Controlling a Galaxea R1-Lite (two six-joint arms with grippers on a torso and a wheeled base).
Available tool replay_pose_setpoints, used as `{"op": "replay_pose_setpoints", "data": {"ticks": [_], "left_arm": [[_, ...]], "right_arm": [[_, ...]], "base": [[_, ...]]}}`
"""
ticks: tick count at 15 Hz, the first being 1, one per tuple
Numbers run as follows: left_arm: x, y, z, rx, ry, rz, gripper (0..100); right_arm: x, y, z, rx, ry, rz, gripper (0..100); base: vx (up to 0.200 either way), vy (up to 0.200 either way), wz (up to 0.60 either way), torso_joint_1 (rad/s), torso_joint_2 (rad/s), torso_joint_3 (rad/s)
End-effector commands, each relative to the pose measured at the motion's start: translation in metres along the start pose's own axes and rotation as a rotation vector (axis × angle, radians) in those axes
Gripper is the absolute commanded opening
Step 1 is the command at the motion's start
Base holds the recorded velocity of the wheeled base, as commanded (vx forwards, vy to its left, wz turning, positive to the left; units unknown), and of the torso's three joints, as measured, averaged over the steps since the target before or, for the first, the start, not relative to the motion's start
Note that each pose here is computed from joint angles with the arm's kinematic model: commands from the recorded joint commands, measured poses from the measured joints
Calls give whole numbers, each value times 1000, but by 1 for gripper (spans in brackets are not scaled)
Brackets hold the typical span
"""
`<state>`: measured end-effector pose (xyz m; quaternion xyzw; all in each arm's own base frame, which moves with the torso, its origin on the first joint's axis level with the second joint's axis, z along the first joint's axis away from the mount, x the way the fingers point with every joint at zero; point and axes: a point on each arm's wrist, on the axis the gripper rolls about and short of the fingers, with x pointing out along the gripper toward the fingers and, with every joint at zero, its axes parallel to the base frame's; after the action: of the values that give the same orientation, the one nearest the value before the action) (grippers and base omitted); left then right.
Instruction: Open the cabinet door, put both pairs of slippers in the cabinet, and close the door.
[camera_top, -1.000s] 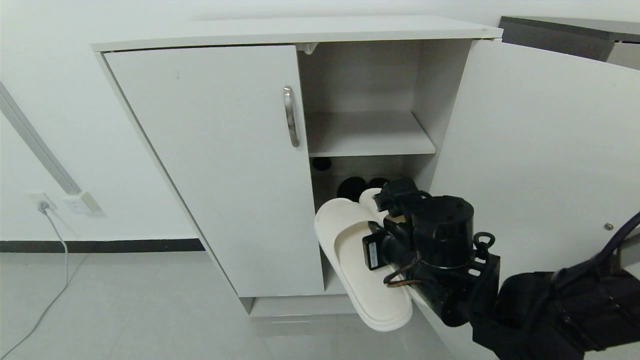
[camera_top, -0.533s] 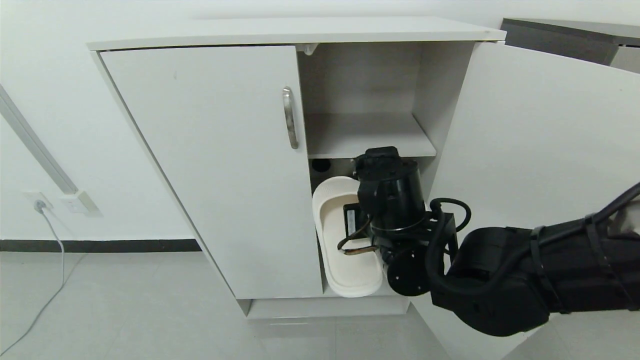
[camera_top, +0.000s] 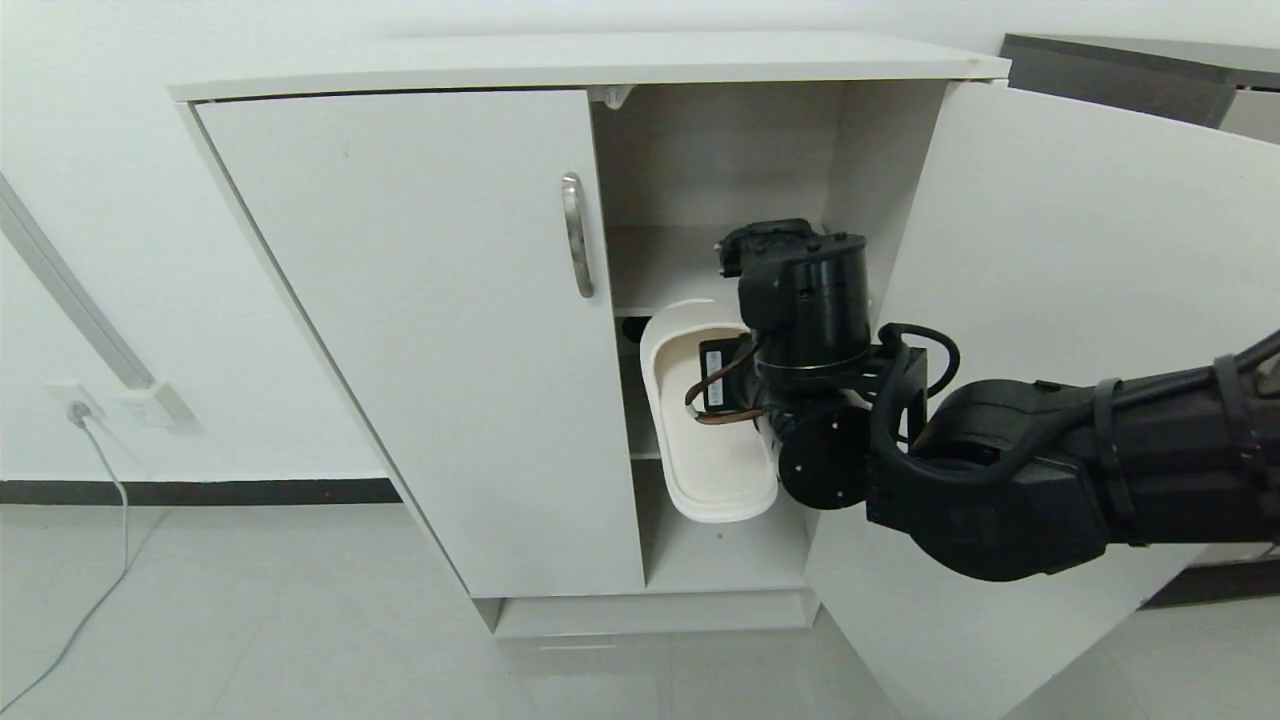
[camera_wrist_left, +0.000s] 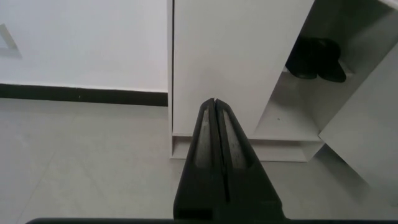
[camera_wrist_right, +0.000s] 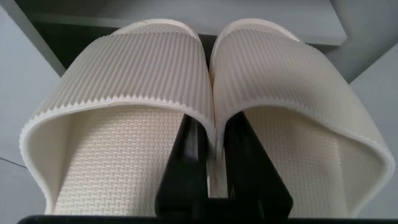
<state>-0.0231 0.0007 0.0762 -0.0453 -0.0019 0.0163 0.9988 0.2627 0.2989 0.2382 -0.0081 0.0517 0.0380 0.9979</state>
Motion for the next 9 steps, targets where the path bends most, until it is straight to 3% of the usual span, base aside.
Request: {"op": "replay_pose_setpoints", "data": {"ticks": [1, 3, 9], "left_arm": [[0, 0, 0, 0, 1, 1, 0], [0, 0, 0, 2, 1, 3, 0], [0, 0, 0, 0, 1, 0, 0]], "right_arm": [[2, -2, 7, 12, -15, -6, 0], [4, -2, 7, 2, -16, -11, 0], [4, -2, 7, 6, -18, -11, 0]], "base": [[0, 0, 0, 0, 0, 0], [0, 0, 0, 0, 0, 0], [200, 0, 0, 2, 2, 7]]}}
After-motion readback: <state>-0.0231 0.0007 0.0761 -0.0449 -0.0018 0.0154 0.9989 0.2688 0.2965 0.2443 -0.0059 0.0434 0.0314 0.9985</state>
